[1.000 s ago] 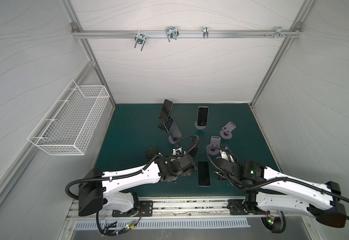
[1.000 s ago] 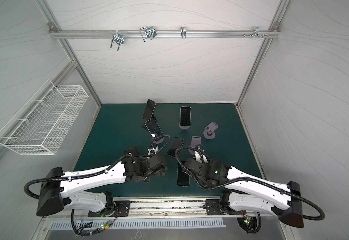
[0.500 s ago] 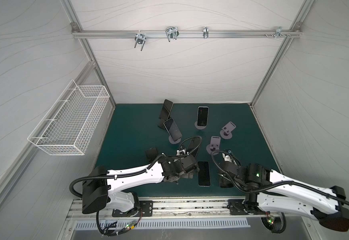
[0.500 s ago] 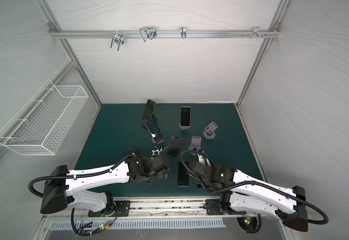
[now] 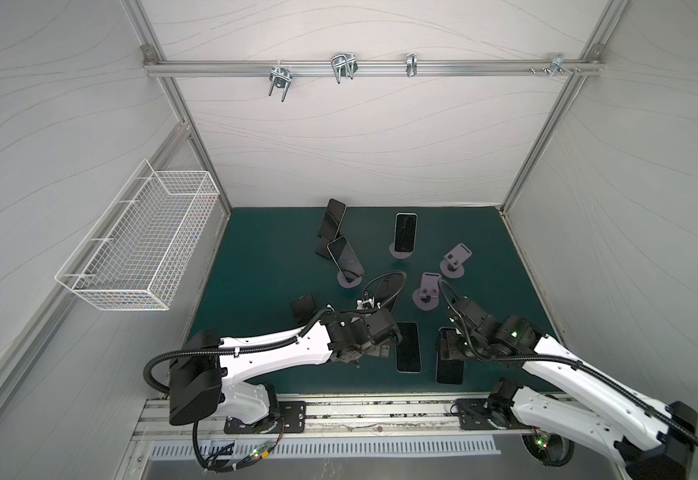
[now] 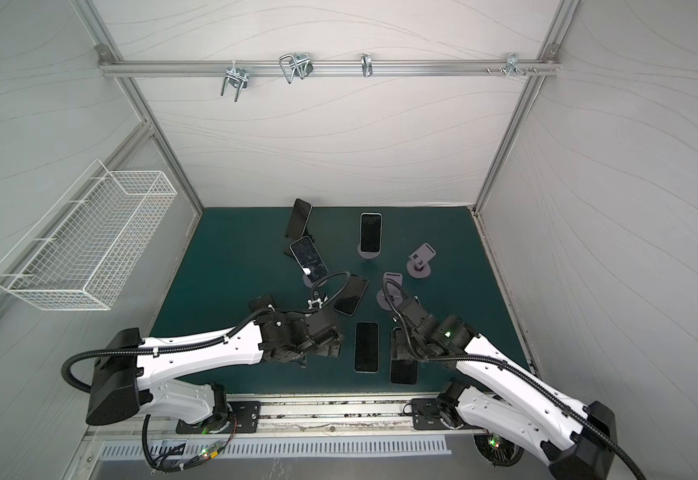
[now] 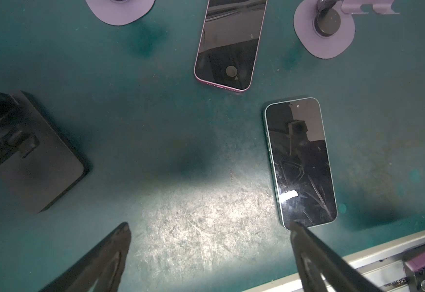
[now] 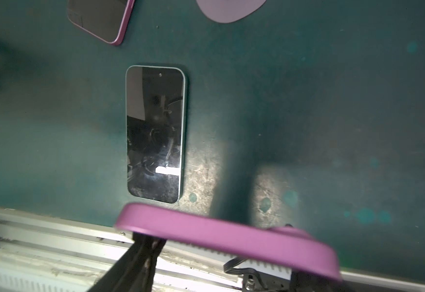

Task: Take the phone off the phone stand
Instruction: 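Lower the pink phone beside the flat teal-edged phone with the right gripper, then lay the pink phone flat on the mat and open the right gripper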

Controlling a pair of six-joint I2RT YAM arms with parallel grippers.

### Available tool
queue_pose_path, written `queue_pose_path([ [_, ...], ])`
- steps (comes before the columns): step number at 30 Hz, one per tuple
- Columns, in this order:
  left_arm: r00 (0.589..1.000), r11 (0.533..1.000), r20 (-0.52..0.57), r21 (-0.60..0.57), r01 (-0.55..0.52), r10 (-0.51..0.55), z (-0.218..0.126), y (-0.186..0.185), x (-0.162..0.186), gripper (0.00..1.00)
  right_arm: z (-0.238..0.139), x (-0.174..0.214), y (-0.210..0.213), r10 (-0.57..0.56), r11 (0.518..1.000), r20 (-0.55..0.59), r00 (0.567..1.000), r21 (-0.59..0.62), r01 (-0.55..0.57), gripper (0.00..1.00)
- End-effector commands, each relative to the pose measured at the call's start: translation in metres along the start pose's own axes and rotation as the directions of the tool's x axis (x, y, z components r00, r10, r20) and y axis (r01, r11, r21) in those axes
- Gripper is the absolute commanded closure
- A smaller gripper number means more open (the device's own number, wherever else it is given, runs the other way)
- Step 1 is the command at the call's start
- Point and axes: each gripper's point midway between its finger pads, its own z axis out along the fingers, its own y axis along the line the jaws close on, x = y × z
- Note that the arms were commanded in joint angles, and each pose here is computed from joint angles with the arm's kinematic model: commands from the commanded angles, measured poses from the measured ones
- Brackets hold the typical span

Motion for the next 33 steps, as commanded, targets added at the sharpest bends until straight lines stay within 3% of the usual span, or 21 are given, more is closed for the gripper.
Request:
queue_pose_path([
  [1, 0.999, 0.999, 0.035, 0.039, -0.001, -0.001, -0.008, -0.016, -0.014, 0.01, 0.005, -0.002, 0.012, -0.022, 0.998, -0.028, 0.999, -0.067, 0.020, 0.41],
  [12, 1.000, 0.999, 0.031, 0.036, -0.002, 0.001, -0.002, -0.017, -0.012, 0.01, 0.030, -0.019, 0.002, 0.044, 0.996, -0.059, 0.997, -0.069, -0.048, 0.42],
  [33, 1.000, 1.000, 0.025, 0.017, -0.004, 0.004, 0.003, -0.014, -0.008, 0.01, 0.078, -0.024, -0.018, 0.075, 0.997, -0.126, 0.989, 0.004, -0.075, 0.41],
])
